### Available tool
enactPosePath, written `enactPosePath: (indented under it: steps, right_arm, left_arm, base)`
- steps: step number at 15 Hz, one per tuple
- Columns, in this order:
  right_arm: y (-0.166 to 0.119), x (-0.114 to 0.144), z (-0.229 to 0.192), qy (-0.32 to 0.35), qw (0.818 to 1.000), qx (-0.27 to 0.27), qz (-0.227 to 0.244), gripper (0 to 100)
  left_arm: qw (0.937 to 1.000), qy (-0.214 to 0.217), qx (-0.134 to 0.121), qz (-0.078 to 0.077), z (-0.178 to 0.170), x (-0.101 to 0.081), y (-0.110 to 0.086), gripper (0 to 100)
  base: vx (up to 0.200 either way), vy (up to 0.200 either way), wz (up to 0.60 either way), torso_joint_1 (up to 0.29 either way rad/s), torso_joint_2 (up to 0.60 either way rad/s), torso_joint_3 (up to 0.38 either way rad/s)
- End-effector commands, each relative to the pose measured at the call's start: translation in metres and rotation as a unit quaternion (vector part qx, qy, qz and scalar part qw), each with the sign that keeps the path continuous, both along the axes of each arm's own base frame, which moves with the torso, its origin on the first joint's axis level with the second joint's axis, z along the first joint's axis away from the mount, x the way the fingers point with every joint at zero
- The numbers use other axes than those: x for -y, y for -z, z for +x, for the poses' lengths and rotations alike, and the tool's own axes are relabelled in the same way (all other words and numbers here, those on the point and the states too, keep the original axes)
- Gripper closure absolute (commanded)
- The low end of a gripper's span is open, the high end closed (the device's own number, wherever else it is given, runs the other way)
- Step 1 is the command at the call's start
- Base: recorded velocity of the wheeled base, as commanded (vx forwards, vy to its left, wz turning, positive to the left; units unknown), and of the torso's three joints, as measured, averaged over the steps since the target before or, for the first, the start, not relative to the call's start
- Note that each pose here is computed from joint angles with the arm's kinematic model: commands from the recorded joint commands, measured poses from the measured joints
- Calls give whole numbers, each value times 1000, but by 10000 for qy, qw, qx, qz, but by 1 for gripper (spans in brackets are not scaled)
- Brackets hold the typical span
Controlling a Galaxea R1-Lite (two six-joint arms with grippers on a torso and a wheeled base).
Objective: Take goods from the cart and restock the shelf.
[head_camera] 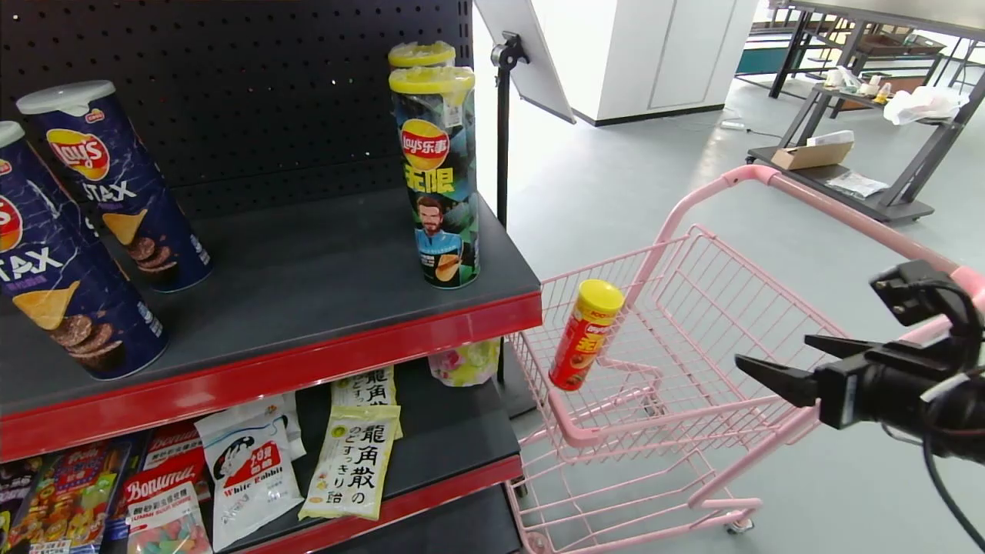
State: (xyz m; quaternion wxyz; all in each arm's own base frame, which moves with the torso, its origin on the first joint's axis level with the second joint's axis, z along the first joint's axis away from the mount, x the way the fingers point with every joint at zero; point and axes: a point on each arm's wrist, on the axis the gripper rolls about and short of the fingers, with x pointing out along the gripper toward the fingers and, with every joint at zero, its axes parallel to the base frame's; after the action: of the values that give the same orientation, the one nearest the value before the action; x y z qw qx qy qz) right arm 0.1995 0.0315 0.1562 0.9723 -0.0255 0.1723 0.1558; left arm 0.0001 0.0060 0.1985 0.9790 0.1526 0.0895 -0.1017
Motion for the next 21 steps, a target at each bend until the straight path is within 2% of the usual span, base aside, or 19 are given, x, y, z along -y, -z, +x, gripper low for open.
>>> enactPosePath:
  steps: [1, 3, 5, 10, 17, 21]
  right_arm:
    - [47, -38, 48, -571, 9975, -367, 169, 0]
    - [57, -56, 62, -774, 9949, -547, 341, 0]
    - [66, -71, 80, -837, 9930, -669, 498, 0]
    - [87, -87, 128, -754, 9921, -724, 692, 0]
    - [107, -81, 183, -477, 9947, -507, 752, 0]
    - [116, -79, 199, -408, 9952, -467, 752, 0]
  left_arm:
    - [9990, 202, -190, -355, 9, 5, -3, 0]
    - [9987, 199, -248, -406, 10, 6, -2, 0]
    - [9985, 228, -314, -377, 13, 8, -2, 0]
    - [9982, 226, -450, -329, 25, 13, -4, 0]
    - [9970, 218, -699, -233, 35, 18, -1, 0]
    - [9970, 218, -713, -227, 36, 18, -2, 0]
  base:
    - [0, 0, 0, 0, 0, 0]
    - [0, 0, 0, 0, 0, 0]
    - [0, 0, 0, 0, 0, 0]
    - [0, 0, 0, 0, 0, 0]
    - [0, 0, 0, 0, 0, 0]
    - [0, 0, 0, 0, 0, 0]
